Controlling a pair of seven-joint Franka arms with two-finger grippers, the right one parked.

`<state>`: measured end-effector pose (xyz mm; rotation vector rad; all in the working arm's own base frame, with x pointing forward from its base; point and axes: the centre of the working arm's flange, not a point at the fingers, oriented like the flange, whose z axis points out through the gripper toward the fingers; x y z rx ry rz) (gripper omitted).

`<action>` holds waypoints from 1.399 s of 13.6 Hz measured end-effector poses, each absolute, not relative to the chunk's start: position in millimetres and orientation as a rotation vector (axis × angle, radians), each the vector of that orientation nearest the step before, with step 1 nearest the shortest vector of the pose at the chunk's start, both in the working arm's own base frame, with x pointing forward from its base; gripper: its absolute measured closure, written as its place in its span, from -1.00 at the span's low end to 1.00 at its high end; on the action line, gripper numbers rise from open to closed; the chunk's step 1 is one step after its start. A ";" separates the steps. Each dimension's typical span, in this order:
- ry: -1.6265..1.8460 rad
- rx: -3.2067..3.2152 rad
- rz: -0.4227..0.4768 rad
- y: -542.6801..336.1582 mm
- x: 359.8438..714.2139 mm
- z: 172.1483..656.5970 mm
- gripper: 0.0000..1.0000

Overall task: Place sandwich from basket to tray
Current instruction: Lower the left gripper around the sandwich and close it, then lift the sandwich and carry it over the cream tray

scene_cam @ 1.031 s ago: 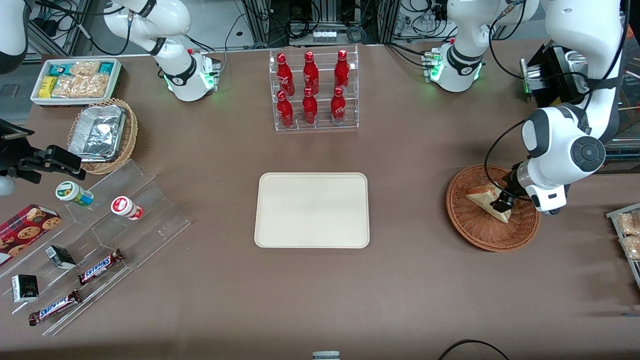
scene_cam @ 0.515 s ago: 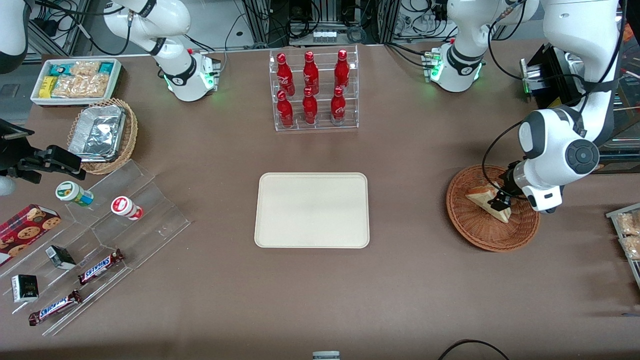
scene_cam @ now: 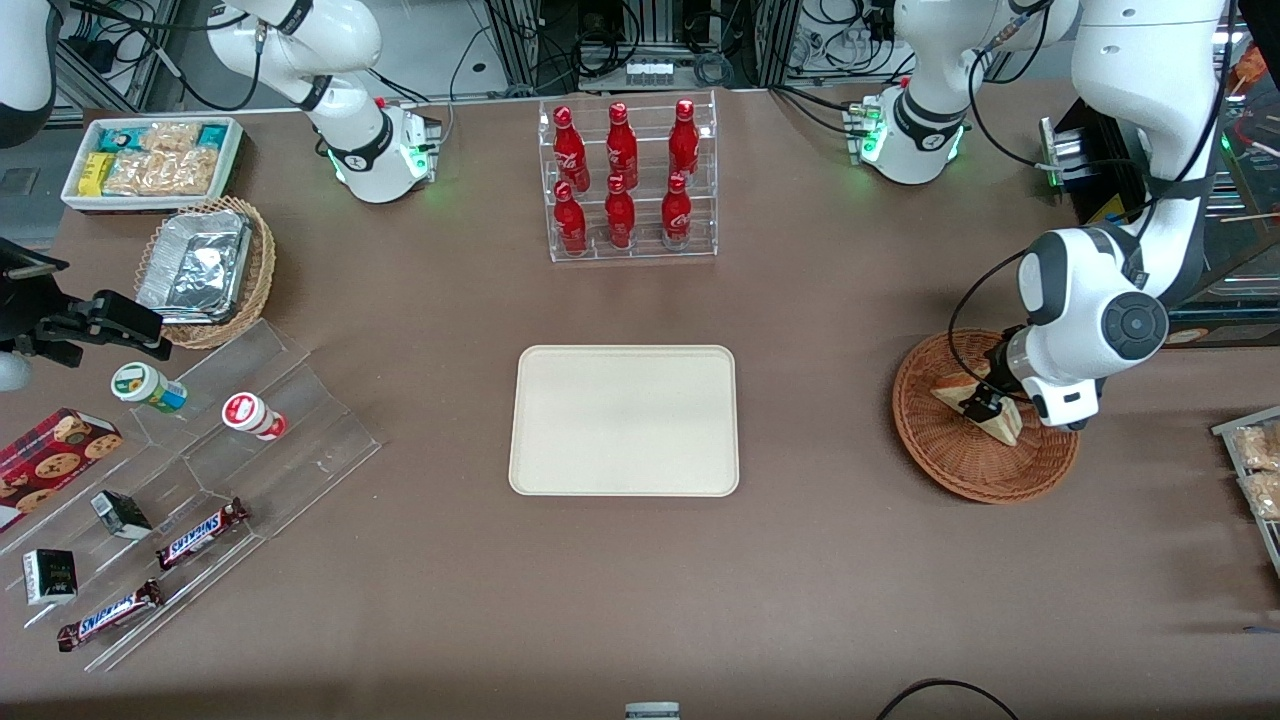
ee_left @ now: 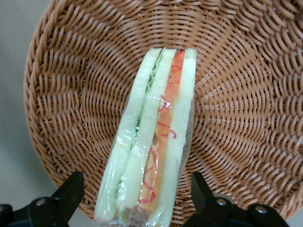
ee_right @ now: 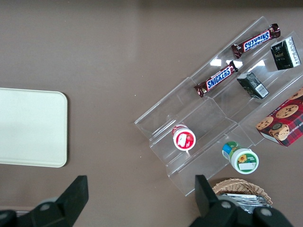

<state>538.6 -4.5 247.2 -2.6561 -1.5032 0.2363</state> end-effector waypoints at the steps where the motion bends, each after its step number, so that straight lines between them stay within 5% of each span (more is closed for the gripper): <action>1: -1.503 -2.655 0.238 -4.4 538.5 246.2 -1.00; 4: -1.505 -2.652 0.237 -2.8 538.5 246.2 -0.95; 10: -1.505 -2.656 0.230 -2.8 540.4 248.3 0.26; 19: -1.346 -2.611 0.310 -8.9 566.4 321.9 0.56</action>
